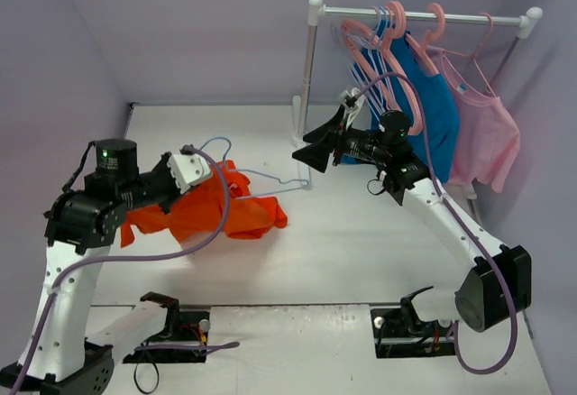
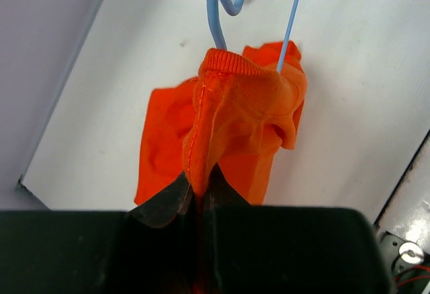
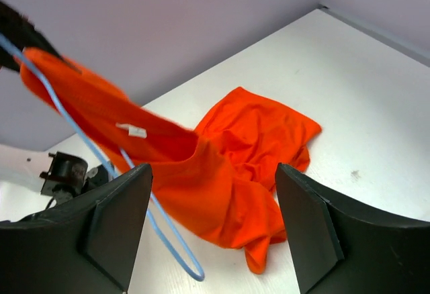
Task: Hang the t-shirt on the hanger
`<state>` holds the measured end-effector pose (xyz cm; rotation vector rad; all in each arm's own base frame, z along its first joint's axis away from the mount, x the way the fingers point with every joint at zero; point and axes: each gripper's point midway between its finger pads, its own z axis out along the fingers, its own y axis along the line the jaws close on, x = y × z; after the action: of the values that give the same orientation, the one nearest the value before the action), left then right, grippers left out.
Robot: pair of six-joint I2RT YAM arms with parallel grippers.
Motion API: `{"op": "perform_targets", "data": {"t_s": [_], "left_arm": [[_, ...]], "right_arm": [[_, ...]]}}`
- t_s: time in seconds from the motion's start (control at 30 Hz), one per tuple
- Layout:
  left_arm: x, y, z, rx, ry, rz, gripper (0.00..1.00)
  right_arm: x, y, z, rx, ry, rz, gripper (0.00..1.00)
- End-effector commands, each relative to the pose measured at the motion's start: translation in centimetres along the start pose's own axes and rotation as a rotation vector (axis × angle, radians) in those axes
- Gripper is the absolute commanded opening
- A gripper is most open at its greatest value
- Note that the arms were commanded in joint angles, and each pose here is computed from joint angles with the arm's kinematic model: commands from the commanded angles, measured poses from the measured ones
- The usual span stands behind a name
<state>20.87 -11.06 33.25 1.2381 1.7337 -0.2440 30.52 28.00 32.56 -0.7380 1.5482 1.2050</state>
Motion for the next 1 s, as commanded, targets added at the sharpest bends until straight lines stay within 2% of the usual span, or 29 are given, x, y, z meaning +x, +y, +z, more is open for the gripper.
{"op": "perform_targets", "data": {"t_s": [0.0,0.2,0.37,0.5,0.67,0.97], "left_arm": [[1.0,0.4,0.0,-0.062,0.004,0.049,0.00],[3.0,-1.4,0.1,-0.050,0.023,0.022,0.00],[4.2,-2.6,-0.1,-0.050,0.025,0.024,0.00],[3.8,-2.7,-0.8,-0.069,0.009,0.049,0.00],[3.7,-2.9,-0.7,-0.058,0.005,0.052,0.00],[3.7,-3.4,-0.6,-0.041,-0.003,0.051,0.00]], "right_arm": [[-5.0,1.7,-0.7,0.032,-0.102,0.002,0.68],[0.1,0.9,2.0,0.033,0.008,0.144,0.63],[6.5,2.4,6.1,-0.055,0.171,0.259,0.62],[9.5,3.4,8.3,-0.132,0.265,0.323,0.63],[12.5,4.7,9.9,-0.218,0.351,0.362,0.64],[14.7,7.0,11.6,-0.338,0.420,0.347,0.62]]}}
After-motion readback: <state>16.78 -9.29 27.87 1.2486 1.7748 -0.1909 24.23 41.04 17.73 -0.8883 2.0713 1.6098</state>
